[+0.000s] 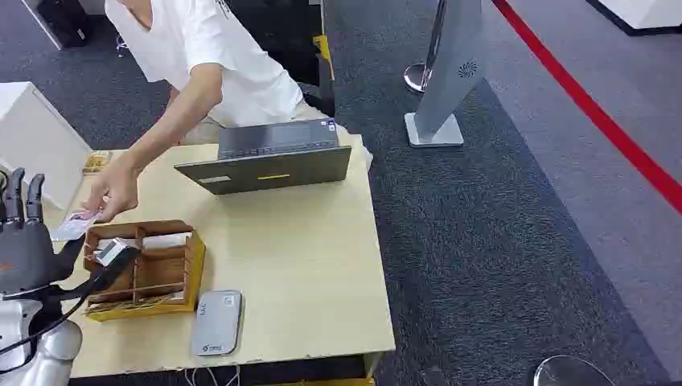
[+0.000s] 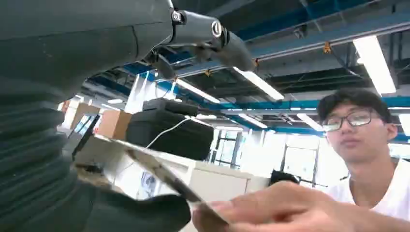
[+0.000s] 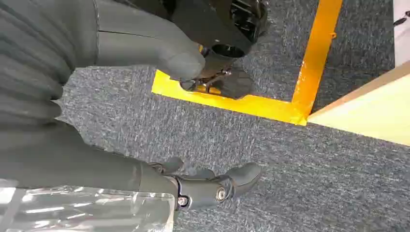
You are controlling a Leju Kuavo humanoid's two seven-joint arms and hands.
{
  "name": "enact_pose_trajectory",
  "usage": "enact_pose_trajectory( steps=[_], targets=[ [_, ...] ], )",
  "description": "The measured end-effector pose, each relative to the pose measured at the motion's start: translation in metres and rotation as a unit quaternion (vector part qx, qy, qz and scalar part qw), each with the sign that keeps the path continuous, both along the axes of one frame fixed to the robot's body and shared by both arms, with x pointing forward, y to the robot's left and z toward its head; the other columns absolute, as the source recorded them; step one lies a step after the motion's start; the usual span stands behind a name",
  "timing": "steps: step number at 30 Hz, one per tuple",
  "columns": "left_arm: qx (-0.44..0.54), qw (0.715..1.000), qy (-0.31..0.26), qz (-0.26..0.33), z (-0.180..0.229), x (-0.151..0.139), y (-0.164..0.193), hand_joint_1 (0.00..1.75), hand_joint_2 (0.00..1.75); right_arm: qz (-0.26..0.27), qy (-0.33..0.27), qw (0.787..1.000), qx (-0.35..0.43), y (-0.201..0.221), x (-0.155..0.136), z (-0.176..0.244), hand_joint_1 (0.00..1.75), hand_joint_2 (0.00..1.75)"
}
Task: Pass the card to the sensor for recognition and then transmit it.
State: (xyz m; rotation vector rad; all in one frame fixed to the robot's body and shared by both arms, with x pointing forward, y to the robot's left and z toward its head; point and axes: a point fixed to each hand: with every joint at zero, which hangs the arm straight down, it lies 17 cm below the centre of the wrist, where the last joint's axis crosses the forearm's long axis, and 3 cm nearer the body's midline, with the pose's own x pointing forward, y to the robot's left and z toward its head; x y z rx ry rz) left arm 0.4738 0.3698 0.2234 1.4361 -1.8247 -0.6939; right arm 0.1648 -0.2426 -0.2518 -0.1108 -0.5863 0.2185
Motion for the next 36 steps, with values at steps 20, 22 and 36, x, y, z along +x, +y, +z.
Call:
enact_pose_trajectory(
  steps=[20,22,36],
  targets=[
    [0.005,1.0,0.008,-0.02,-0.001,0.002,-0.013,1.75,1.75,-0.004,0.012,1.0,-0.019,-0.017,-0.003,-0.003,0.0,1.75],
    [0.002,1.0,0.015,-0.023,-0.002,0.004,-0.015,1.75,1.75,-0.006,0.014,1.0,-0.02,-0.019,-0.003,-0.004,0.0,1.75],
    [0.046,0.994,0.042,-0.084,-0.026,-0.033,-0.08,1.75,1.75,-0.019,0.021,0.999,-0.027,-0.026,-0.011,-0.006,0.0,1.75]
  ],
)
